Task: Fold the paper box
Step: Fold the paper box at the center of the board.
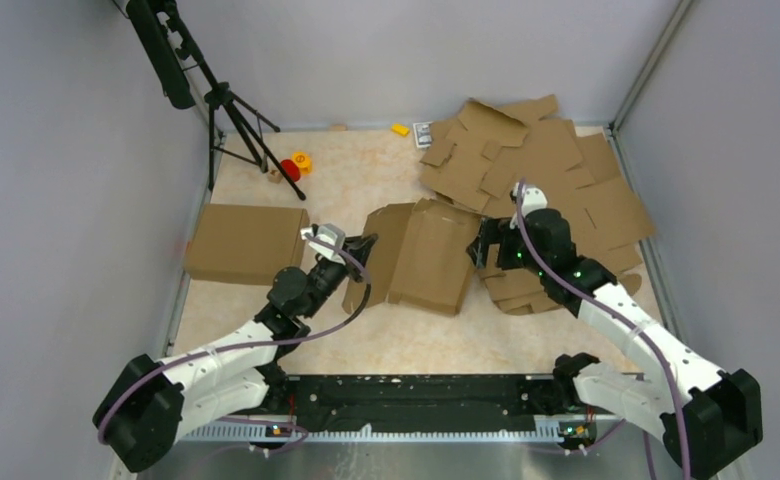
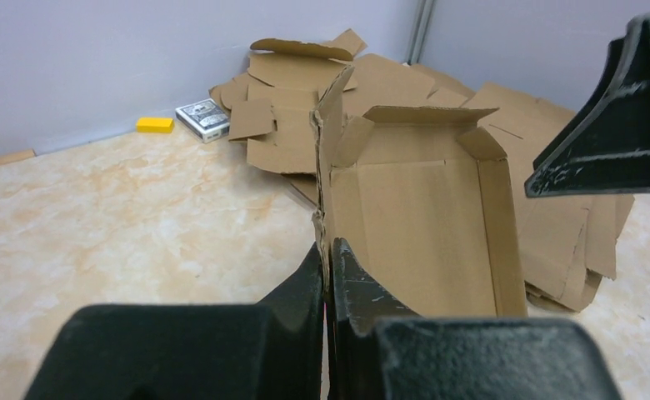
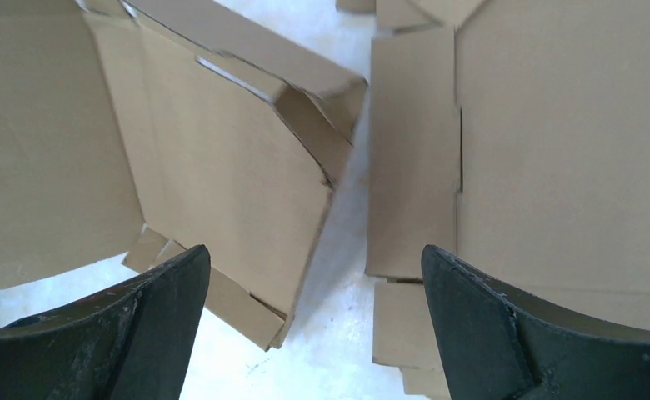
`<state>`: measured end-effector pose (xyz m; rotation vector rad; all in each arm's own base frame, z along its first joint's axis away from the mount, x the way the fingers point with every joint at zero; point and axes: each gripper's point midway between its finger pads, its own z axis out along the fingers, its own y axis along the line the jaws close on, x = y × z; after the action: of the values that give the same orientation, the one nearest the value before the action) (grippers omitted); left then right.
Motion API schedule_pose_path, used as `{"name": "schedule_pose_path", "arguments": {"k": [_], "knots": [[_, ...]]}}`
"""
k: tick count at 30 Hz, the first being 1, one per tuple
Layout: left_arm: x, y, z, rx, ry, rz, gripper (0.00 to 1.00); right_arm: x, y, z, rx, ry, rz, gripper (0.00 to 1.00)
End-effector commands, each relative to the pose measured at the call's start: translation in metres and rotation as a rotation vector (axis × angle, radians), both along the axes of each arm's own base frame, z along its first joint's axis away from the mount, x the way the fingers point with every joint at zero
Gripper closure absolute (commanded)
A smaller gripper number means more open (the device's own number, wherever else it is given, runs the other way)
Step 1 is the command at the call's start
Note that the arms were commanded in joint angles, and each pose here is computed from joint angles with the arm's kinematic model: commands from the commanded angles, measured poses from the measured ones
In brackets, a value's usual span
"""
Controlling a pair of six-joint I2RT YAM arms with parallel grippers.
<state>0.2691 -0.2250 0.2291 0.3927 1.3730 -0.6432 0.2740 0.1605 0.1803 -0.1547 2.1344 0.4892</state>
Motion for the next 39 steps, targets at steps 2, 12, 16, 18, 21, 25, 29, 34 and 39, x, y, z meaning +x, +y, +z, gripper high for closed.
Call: {"name": "schedule_pose_path", "arguments": {"k": [2,12,16,18,21,25,29,34,39], "knots": [[-0.013,0.003,0.023,-0.066,-0.085,-0.028,0.94,0.006,0.016,0.005,0.187,-0.086,-0.027,0.05],[-0.018,-0.002,0.017,-0.062,-0.07,-0.067,0.95,0.019,0.047,-0.013,0.364,-0.076,0.015,0.28],[-0.021,-0.001,0.02,-0.082,-0.07,-0.073,0.95,0.02,0.057,-0.014,0.402,-0.074,0.05,0.4],[-0.02,-0.001,0.018,-0.079,-0.064,-0.072,0.94,0.02,0.055,-0.014,0.394,-0.077,0.043,0.5],[-0.02,-0.003,0.016,-0.082,-0.052,-0.08,0.94,0.021,0.047,-0.008,0.37,-0.112,0.016,0.69],[-0.021,-0.009,0.013,-0.084,-0.029,-0.107,0.89,0.027,0.036,0.007,0.291,-0.173,0.0,0.71],[-0.01,-0.015,0.01,-0.07,0.071,-0.088,0.78,0.041,0.022,0.027,0.165,-0.234,-0.039,0.72],[0.003,-0.01,0.0,-0.008,0.223,-0.008,0.4,0.048,0.012,0.046,0.076,-0.338,-0.031,0.72],[0.02,-0.004,-0.017,0.071,0.352,0.041,0.32,0.043,0.016,0.043,0.047,-0.4,0.039,0.72]]}}
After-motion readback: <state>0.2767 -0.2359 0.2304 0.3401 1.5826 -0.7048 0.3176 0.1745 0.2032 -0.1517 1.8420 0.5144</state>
